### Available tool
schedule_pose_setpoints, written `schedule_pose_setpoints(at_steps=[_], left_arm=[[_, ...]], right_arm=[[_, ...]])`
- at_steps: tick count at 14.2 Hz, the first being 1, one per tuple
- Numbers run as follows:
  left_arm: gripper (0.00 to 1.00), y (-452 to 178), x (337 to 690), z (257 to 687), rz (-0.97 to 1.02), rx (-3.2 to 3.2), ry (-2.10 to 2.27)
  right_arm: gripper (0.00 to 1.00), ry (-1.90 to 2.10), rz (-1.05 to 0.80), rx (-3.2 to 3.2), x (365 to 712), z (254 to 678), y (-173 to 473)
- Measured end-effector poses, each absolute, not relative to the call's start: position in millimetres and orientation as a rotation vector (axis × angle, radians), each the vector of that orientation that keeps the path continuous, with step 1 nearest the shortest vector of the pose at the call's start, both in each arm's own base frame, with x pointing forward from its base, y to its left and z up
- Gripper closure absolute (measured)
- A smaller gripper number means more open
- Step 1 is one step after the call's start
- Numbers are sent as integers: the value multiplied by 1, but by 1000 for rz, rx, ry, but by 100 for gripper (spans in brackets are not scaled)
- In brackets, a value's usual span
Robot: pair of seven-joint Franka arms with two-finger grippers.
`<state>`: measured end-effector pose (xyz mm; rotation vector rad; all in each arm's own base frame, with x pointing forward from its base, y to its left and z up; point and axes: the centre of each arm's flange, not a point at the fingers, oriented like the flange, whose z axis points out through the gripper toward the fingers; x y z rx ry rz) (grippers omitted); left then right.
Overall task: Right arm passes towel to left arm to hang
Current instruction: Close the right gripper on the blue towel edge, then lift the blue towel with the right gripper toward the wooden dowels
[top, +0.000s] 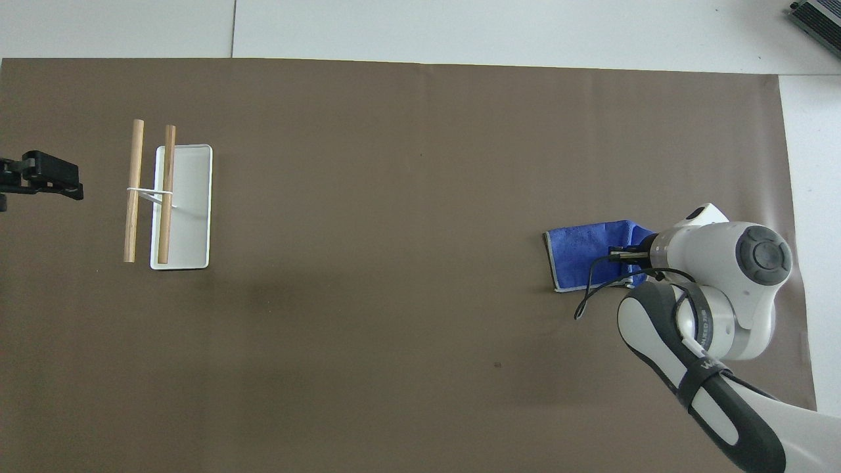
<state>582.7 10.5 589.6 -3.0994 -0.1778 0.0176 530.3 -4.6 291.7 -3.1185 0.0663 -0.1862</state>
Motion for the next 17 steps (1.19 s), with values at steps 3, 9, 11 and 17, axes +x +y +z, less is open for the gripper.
schedule_pose_setpoints(at_steps=[3, 9, 11, 17], left_arm=[[0, 10, 583, 590, 18, -3099, -178], [0, 10, 583, 590, 18, -3099, -178], [0, 10, 583, 590, 17, -3099, -178], [0, 10, 583, 590, 17, -3099, -178]], right_arm=[[96, 56, -176, -3115, 541, 313, -1], [96, 115, -229, -2968, 565, 407, 32], [96, 191, -273, -2844, 576, 437, 45], [96, 469, -247, -2392, 586, 465, 80]])
